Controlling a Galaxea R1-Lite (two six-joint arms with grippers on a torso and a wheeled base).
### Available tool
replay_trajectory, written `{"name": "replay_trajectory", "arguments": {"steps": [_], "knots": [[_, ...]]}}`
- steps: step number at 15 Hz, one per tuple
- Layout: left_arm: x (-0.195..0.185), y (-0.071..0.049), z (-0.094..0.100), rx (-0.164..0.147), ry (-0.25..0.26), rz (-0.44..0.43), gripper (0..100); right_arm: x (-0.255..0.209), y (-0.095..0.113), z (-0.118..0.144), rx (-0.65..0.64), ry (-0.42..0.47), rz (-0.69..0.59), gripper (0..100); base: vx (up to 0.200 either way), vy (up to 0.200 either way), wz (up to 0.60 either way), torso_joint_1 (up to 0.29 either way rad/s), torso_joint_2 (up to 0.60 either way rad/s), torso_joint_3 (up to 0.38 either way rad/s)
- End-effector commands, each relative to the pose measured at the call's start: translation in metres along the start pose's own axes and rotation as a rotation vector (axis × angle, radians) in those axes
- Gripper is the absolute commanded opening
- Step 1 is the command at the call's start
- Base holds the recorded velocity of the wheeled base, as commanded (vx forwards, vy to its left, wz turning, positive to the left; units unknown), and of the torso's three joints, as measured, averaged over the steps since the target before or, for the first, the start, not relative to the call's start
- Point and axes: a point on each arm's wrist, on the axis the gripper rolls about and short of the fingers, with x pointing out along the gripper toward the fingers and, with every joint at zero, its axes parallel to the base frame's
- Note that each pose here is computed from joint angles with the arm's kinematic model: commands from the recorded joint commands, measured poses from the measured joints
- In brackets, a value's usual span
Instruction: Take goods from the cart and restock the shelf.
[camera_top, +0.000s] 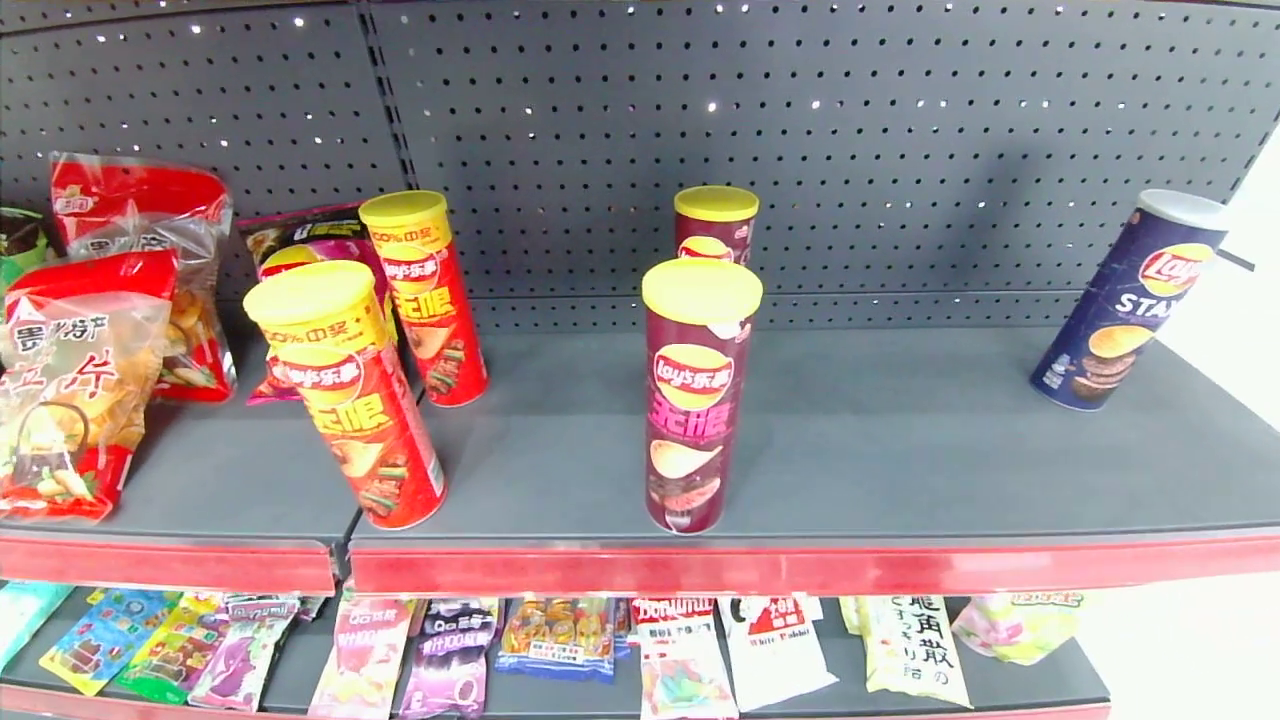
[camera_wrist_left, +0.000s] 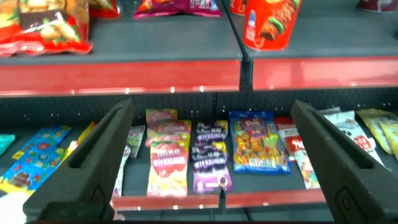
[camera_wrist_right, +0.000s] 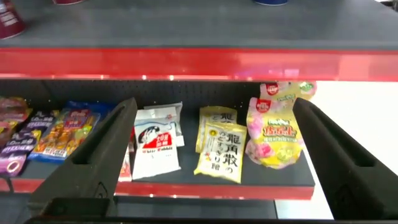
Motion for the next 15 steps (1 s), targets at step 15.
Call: {"name": "replay_trajectory", "arguments": {"steps": [15], "knots": [[0.0,0.0,0.0,0.001,0.0,0.0,100,0.0001,0.0,0.0,0.003,0.001,-0.001,100,-0.067,0.0,0.4,0.0,0.0,0.003]]}}
